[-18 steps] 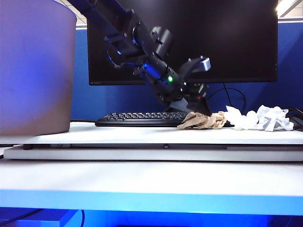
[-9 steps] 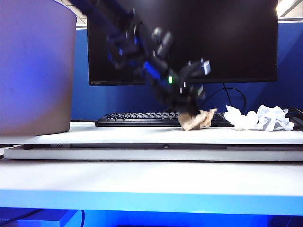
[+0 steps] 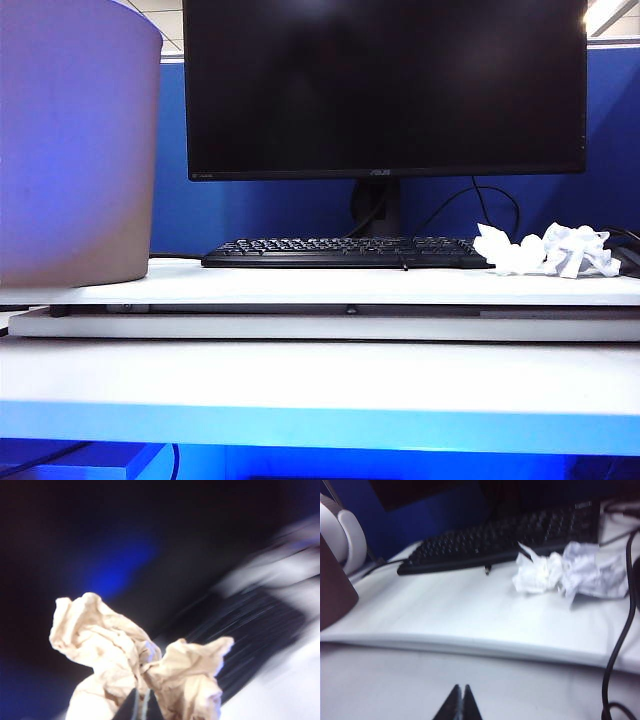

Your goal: Pick up all paper balls from the table and place them in the pink trash can.

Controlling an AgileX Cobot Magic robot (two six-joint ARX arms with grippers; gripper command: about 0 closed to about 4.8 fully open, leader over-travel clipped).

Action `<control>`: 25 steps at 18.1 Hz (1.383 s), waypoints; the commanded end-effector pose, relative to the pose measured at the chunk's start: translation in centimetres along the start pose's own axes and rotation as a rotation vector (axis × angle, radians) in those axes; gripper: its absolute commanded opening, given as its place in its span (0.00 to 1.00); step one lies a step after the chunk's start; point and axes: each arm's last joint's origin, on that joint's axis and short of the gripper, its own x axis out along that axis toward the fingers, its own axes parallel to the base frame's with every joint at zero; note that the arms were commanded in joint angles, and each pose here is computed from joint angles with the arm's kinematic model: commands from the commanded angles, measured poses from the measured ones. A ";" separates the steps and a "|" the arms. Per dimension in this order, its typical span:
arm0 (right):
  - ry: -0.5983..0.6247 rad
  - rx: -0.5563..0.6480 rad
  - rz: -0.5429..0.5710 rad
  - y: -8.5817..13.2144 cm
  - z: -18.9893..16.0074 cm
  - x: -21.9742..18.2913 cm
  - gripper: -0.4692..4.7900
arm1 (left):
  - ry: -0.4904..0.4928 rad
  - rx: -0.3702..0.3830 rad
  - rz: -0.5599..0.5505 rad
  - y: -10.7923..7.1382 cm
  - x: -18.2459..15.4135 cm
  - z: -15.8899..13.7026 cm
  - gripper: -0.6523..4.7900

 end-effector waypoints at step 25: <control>-0.044 0.008 0.091 0.4 0.5 0.0 0.09 | 0.056 -0.175 -0.705 -14.5 20.4 -8.0 1.00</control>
